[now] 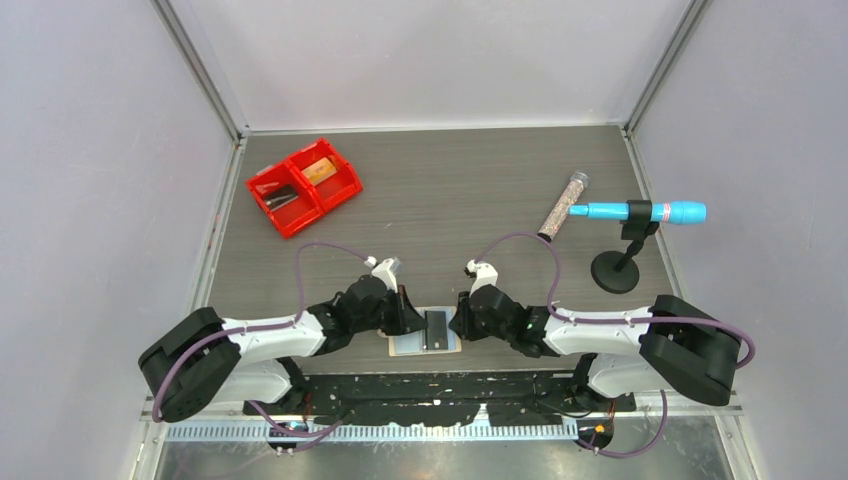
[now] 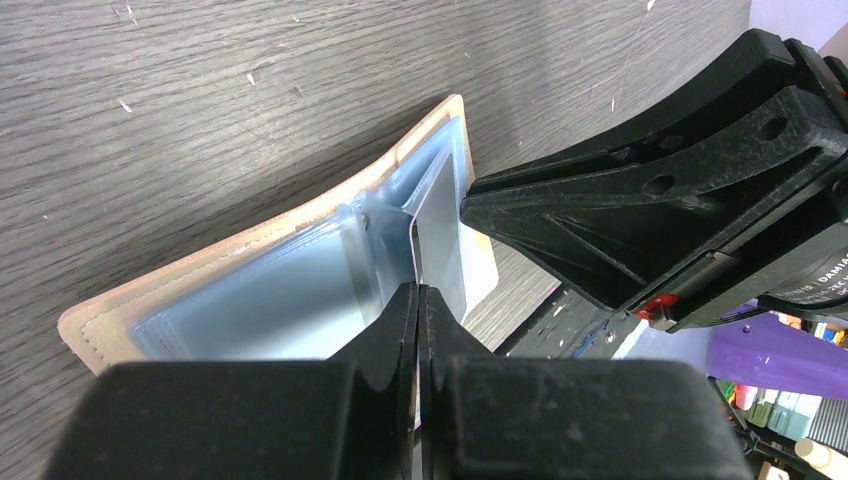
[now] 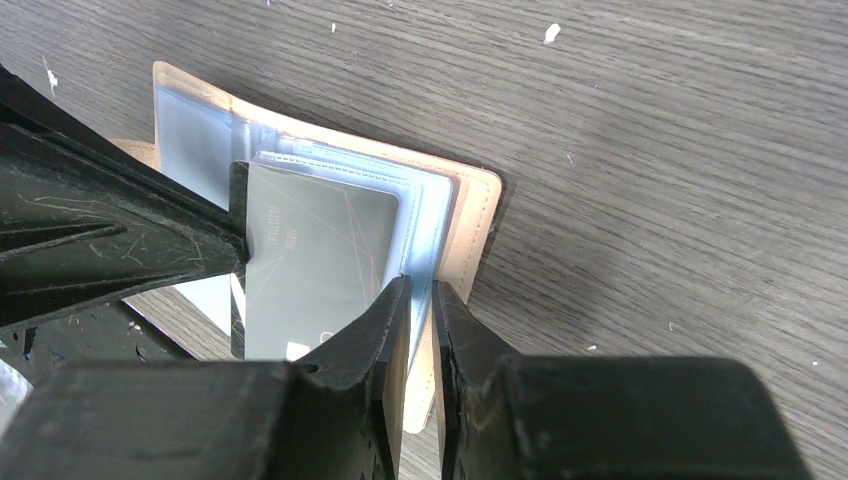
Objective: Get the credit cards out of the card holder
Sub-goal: Remove the credit card from the card holder, then place the credit card in the storage box.
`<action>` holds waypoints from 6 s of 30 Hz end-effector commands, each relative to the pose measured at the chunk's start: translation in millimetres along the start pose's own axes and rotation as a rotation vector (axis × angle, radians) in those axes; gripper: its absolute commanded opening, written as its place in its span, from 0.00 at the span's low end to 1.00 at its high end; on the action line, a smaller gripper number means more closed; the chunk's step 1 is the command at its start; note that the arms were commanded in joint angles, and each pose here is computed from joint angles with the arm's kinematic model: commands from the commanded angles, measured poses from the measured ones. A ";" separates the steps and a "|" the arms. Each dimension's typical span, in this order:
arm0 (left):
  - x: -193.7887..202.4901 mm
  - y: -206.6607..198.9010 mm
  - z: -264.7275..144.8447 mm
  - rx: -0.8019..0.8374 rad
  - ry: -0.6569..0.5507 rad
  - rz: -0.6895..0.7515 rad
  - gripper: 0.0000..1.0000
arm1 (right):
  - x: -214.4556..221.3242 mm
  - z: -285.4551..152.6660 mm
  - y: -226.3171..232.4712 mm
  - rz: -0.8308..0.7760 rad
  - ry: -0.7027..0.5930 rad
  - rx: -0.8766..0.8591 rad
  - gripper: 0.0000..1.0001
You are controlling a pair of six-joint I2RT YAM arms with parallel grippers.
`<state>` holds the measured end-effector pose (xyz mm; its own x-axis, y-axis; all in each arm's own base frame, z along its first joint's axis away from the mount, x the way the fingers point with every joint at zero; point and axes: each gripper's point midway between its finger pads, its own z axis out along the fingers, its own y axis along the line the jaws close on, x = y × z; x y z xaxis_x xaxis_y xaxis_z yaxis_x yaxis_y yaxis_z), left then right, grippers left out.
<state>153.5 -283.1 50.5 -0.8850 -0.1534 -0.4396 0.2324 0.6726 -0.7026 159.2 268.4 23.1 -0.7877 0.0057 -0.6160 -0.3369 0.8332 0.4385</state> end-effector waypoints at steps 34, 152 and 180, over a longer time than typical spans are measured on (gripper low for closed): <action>-3.8 -13.5 -7.4 0.124 0.017 0.057 0.00 | -1.1 -1.2 -9.6 -0.033 -0.006 0.037 0.21; -15.4 17.5 -39.4 -0.051 -0.039 0.050 0.00 | -1.6 -7.9 18.9 0.006 -0.009 -0.068 0.38; 2.9 -106.0 -130.1 0.521 0.112 0.344 0.00 | -60.5 -132.2 130.8 -0.359 -0.118 -0.690 0.56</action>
<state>84.5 -253.1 164.4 -0.7996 0.0872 -0.5942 0.5809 0.3629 -0.7286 100.2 294.1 179.0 -0.5518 -0.1095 -0.8268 -0.8000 0.3498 0.4876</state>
